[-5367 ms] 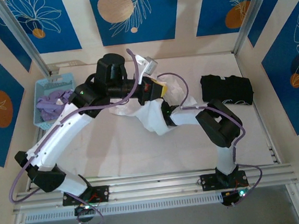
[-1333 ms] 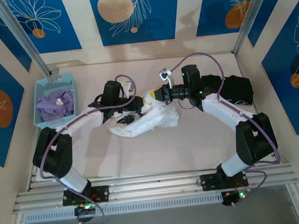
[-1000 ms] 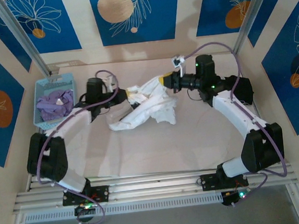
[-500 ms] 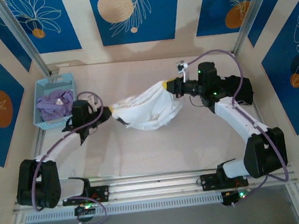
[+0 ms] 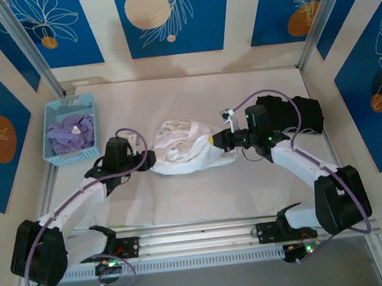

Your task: Fold the inside-out t-shirt

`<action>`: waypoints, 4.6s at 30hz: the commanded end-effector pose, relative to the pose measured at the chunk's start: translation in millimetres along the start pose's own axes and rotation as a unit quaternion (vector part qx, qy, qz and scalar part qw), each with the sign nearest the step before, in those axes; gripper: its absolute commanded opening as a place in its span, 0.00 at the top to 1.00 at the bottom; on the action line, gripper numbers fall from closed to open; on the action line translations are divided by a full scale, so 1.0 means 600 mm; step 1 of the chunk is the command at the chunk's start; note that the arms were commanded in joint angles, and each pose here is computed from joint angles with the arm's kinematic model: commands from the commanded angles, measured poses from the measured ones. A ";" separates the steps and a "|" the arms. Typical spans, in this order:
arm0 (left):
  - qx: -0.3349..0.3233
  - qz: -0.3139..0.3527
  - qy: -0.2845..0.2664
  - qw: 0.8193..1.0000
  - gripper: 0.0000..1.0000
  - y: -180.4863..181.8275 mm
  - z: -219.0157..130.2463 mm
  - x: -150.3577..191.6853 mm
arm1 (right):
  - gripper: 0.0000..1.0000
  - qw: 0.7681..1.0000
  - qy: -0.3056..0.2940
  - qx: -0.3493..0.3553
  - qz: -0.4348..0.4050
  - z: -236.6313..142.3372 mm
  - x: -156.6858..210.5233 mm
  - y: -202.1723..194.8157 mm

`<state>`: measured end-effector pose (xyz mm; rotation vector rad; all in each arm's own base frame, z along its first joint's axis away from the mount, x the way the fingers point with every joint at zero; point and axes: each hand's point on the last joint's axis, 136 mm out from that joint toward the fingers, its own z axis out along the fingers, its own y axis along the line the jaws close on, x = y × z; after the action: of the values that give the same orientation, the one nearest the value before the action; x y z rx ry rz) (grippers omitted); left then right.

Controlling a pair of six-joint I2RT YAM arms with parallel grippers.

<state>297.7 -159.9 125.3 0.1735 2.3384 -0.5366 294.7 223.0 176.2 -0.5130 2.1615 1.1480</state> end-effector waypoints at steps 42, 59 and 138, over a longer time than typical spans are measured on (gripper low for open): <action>0.183 0.012 -0.277 0.943 1.00 -0.177 -0.325 -0.349 | 1.00 0.980 -0.161 0.081 -0.089 -0.181 -0.268 0.102; -0.087 -0.035 -0.012 0.996 0.71 0.040 -0.025 -0.140 | 1.00 0.994 0.080 -0.065 0.042 0.030 -0.135 0.055; 0.011 0.037 -0.081 0.996 1.00 -0.126 -0.074 -0.233 | 1.00 0.980 0.003 -0.151 -0.132 -0.017 -0.036 0.192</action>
<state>325.1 -242.0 295.0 0.3000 2.1129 -0.8378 277.2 265.6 237.1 -0.7574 2.0089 1.0316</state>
